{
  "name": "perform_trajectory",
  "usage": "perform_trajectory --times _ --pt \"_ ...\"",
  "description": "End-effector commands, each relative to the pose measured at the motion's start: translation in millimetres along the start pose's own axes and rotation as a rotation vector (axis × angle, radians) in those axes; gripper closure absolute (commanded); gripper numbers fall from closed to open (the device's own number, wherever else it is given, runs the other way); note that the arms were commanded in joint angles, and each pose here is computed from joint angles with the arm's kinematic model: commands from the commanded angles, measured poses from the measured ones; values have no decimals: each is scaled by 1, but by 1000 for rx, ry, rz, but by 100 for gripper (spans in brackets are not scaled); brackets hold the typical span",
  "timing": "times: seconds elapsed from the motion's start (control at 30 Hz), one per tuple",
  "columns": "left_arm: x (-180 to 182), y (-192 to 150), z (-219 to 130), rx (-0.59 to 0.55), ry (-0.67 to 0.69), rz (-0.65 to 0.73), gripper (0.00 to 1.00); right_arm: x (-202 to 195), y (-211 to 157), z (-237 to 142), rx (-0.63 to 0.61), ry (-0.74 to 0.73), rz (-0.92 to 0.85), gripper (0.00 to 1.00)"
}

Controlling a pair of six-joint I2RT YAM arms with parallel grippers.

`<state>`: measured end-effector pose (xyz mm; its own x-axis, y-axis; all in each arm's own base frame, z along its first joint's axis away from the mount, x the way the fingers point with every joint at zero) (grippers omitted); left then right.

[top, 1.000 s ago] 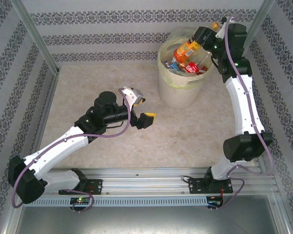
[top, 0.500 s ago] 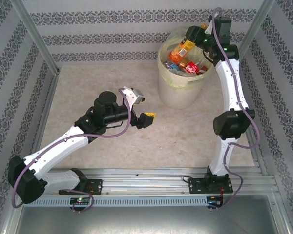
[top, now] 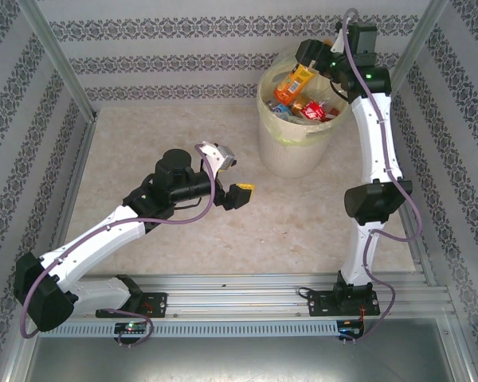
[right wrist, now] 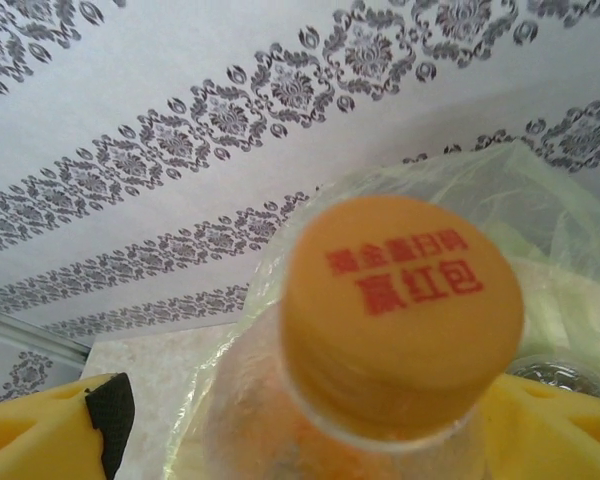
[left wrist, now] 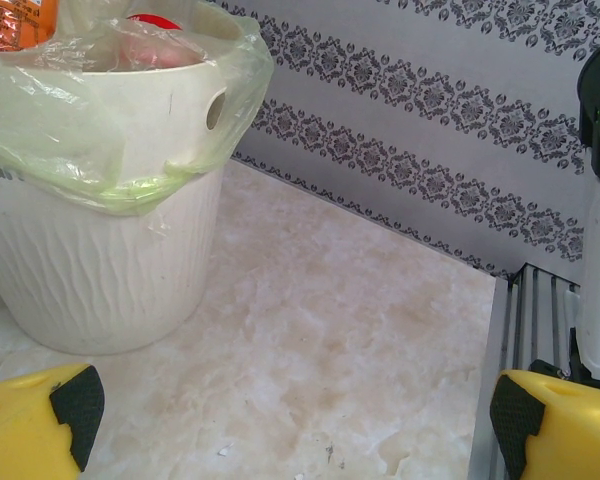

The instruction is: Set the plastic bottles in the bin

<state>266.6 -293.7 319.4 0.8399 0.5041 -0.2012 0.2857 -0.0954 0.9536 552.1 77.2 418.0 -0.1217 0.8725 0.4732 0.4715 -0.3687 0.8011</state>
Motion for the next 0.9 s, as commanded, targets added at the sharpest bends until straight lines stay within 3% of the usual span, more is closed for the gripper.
perform_trajectory --times 0.0,0.37,0.87 --pt "5 1 0 -5 14 3 0 4 13 -16 -40 -29 -51 11" --pt "5 -1 3 1 7 -8 0 -10 35 -57 -102 -140 -114 9" --pt "6 -2 3 4 13 2 0 -11 32 -88 -77 -148 -170 6"
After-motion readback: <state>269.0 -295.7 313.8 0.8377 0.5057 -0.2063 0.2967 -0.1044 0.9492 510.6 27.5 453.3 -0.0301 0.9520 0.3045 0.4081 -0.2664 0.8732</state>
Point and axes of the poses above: each hand's point on the last joint's axis, 136 mm out from that joint toward the fingers, its own z axis out along the fingers, its own x axis along the line the jaws close on, y = z × x, the point moved 1 cm from there along -z, back along the fingers, and after that the axes turned 2 degrees about -z, right-handed, at the moved point
